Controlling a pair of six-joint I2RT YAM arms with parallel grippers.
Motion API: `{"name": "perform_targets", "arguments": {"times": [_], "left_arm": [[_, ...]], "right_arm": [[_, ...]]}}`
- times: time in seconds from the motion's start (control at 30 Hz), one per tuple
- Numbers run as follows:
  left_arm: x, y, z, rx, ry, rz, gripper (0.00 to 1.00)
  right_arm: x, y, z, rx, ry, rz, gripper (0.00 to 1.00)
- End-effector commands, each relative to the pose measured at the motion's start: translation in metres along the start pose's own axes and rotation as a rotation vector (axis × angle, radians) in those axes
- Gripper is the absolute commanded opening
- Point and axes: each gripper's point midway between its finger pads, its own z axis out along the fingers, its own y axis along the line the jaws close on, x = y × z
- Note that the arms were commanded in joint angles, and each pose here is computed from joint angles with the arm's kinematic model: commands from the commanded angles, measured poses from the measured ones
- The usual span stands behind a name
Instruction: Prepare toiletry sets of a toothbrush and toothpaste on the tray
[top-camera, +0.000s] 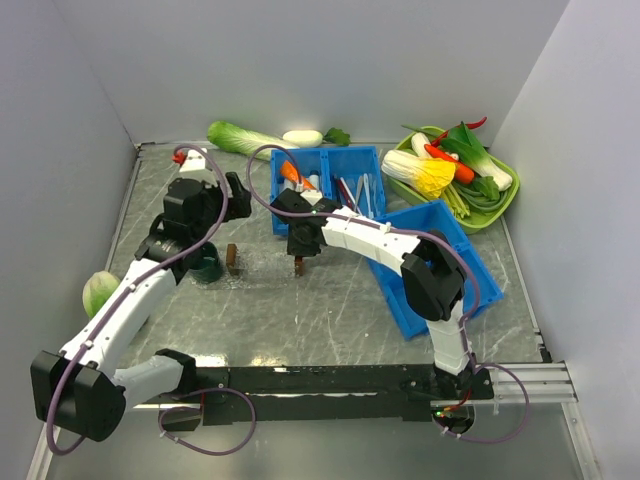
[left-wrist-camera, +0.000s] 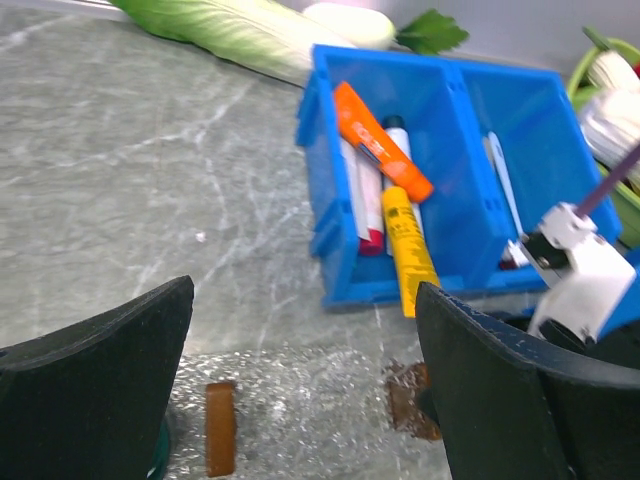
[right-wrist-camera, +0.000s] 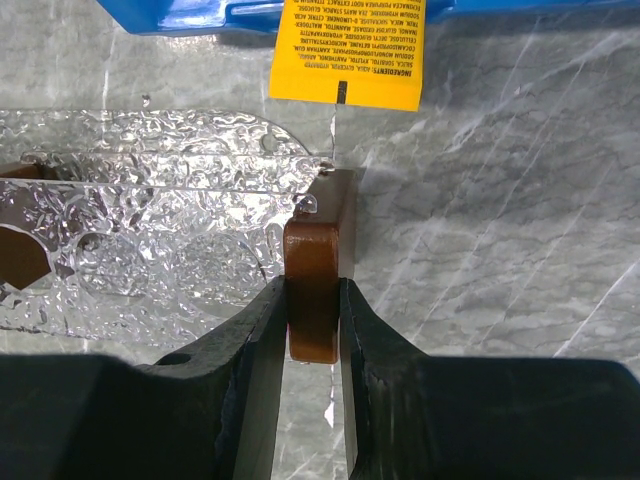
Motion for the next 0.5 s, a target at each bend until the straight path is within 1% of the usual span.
{"name": "perform_targets", "arguments": {"times": [0.0,0.33,0.47], "left_arm": [[-0.026,0.013,-0.010,-0.046,-0.089,-0.033,0.96],[-0.035,0.025,-0.016,-0.106,-0.123,-0.024,0.96],[-0.035,0.024,-0.015,-0.098,-0.122,-0.026,0.97]], "right_arm": [[-0.020,0.024,-0.011,-0.069,-0.055,0.017,0.00],[-0.019,0.029,-0.008,-0.078,-0.056,0.005,0.00],[-0.021,0.033,-0.007,-0.084,-0.055,-0.001,0.00]]}}
